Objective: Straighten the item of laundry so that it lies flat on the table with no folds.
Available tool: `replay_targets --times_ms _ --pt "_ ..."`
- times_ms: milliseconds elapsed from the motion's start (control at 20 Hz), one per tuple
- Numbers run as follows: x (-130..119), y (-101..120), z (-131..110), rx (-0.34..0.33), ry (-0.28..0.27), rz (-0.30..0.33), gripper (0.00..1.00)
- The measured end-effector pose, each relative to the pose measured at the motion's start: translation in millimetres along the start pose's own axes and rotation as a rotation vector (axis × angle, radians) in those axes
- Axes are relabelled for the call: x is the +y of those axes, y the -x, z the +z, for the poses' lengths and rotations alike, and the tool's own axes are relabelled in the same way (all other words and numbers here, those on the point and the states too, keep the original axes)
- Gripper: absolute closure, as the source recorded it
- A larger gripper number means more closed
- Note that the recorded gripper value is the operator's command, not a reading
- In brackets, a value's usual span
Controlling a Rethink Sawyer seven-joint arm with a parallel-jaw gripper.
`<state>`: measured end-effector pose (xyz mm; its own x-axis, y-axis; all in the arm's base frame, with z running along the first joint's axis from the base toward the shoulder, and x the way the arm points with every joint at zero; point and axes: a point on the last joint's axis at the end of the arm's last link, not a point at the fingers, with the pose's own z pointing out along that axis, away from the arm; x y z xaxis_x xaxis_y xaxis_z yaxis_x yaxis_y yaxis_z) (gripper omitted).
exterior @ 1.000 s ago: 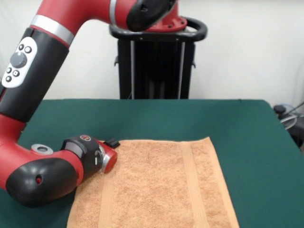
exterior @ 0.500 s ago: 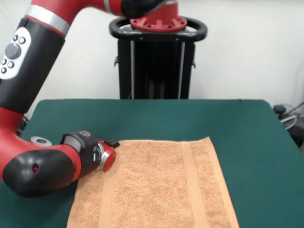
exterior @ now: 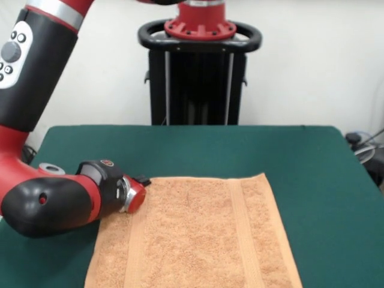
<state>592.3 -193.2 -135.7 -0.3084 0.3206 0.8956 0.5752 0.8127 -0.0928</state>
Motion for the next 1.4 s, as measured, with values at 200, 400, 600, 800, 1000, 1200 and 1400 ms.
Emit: replay_targets --times_ms 200,400,600,800,1000,1200,1400 --pt "-1 -2 0 -0.022 0.007 0.009 1.00" --pt "3 -6 0 -0.057 -0.017 0.031 1.00" --pt "13 -14 2 -0.114 -0.085 0.071 1.00" --pt "26 -21 4 -0.181 -0.170 0.113 1.00" --pt "39 -30 8 -0.269 -0.264 0.159 1.00" --pt "45 -35 11 -0.319 -0.309 0.178 1.00" --pt "49 -40 14 -0.365 -0.341 0.193 1.00"
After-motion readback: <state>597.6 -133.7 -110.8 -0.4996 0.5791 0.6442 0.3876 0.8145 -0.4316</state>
